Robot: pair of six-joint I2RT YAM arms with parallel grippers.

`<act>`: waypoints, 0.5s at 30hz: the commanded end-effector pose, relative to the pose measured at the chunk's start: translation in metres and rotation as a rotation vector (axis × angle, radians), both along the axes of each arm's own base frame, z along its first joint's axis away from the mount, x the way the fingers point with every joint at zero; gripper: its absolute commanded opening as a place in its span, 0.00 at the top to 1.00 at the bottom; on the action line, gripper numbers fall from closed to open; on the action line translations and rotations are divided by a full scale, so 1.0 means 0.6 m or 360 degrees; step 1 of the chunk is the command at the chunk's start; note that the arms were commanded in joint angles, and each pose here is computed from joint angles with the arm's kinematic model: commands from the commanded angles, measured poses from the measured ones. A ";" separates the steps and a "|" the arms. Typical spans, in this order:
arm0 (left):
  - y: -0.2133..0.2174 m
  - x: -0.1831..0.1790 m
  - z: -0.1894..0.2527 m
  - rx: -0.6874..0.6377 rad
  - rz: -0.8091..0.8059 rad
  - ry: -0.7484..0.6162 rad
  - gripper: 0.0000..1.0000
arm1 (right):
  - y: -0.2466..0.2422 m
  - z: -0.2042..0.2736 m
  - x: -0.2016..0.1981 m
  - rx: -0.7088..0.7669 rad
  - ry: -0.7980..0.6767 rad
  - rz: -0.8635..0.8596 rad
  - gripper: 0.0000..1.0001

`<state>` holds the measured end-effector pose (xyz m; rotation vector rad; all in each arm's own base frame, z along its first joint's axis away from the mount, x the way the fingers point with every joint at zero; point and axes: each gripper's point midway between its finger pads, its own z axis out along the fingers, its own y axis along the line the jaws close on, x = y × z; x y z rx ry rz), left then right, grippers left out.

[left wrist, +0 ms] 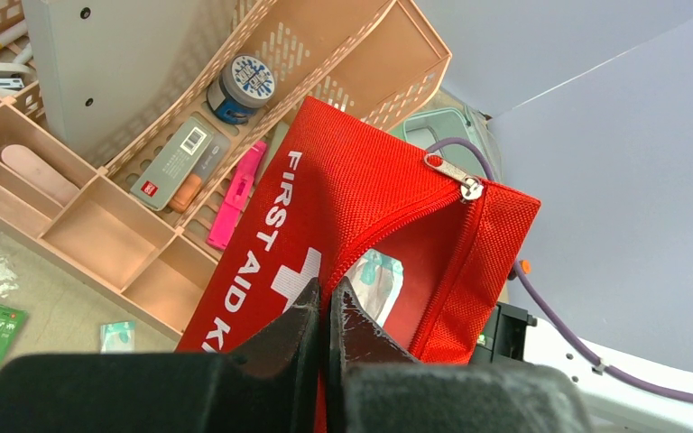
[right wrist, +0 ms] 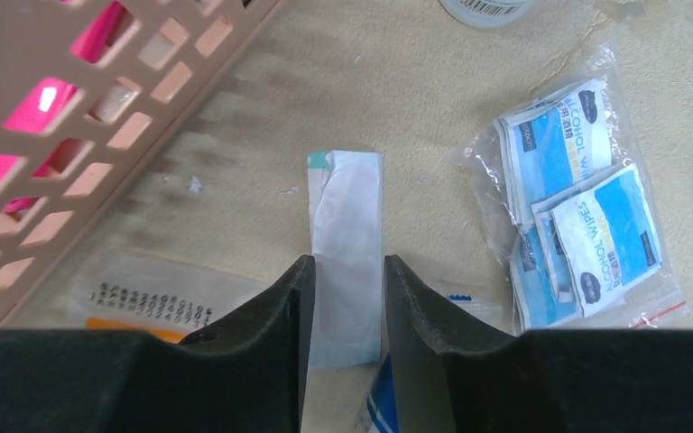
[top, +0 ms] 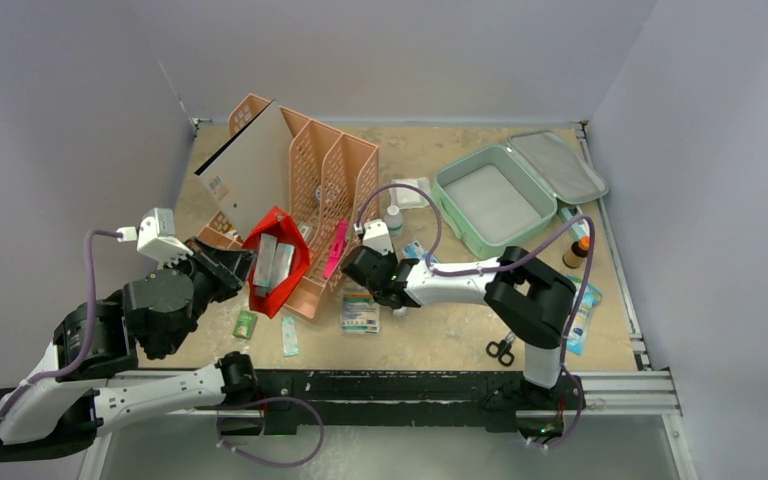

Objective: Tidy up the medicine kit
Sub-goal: Grasp the arm.

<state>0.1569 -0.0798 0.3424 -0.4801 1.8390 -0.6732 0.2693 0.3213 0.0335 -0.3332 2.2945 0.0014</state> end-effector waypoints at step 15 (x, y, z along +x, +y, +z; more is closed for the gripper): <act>-0.001 0.002 0.007 -0.0040 0.0019 -0.0009 1.00 | 0.013 -0.019 0.026 -0.0040 -0.0003 -0.0002 0.68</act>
